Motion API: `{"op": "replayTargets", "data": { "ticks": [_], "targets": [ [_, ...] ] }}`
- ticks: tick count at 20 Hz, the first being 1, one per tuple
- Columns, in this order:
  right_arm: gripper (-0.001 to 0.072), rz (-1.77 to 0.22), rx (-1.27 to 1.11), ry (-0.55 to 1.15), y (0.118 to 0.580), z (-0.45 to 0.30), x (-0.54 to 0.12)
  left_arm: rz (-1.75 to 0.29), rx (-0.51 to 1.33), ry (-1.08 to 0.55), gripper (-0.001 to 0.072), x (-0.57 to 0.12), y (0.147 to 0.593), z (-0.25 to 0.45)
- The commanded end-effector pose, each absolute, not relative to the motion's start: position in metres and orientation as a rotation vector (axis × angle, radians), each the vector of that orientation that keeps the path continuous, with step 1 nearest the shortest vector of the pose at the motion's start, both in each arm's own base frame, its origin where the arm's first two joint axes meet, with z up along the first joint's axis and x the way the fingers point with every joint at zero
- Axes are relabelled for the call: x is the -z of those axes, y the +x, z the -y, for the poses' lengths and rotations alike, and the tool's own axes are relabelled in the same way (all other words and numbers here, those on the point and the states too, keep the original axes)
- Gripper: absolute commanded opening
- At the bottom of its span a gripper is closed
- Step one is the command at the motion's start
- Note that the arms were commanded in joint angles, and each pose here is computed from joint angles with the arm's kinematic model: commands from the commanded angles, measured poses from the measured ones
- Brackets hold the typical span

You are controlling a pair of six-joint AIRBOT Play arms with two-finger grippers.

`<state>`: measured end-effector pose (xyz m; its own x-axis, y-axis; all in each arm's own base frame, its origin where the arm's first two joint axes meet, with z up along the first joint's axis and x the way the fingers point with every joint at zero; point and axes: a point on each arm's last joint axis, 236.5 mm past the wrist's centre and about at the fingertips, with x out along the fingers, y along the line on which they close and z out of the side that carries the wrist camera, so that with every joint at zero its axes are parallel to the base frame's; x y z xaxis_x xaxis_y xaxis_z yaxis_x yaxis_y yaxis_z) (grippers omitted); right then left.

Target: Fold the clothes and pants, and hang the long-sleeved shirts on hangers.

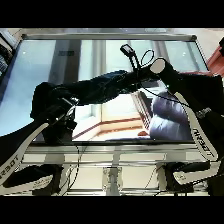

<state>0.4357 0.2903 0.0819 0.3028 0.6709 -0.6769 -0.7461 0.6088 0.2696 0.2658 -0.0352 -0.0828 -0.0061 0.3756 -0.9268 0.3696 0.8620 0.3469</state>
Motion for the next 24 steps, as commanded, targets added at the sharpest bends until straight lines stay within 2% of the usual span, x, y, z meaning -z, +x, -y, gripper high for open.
{"op": "replayTargets", "data": {
  "ticks": [1, 7, 13, 19, 21, 23, 24],
  "targets": [
    [0.0032, -0.845, -0.943, -0.103, 0.435, -0.291, -0.082, -1.604, -0.114, 0.612, 0.042, 0.08, 0.266, 0.025],
    [0.0032, -0.855, -0.95, -0.106, 0.432, -0.291, -0.08, -1.608, -0.168, 0.649, 0.042, 0.074, 0.265, 0.013],
    [0.0033, -0.864, -0.955, -0.11, 0.43, -0.29, -0.079, -1.57, -0.16, 0.61, 0.0419, 0.078, 0.273, 0.019],
    [0.0032, -0.867, -0.947, -0.131, 0.431, -0.287, -0.077, -1.666, -0.144, 0.58, 0.0409, 0.099, 0.259, 0.026],
    [0.0033, -0.868, -0.943, -0.14, 0.432, -0.286, -0.075, -1.648, -0.16, 0.619, 0.0305, 0.097, 0.264, 0.019],
    [0.0032, -0.869, -0.941, -0.144, 0.432, -0.285, -0.075, -1.631, -0.176, 0.653, 0.0141, 0.092, 0.268, 0.012],
    [0.0032, -0.869, -0.939, -0.148, 0.432, -0.284, -0.074, -1.633, -0.184, 0.655, 0.0102, 0.092, 0.268, 0.01]
  ]
}}
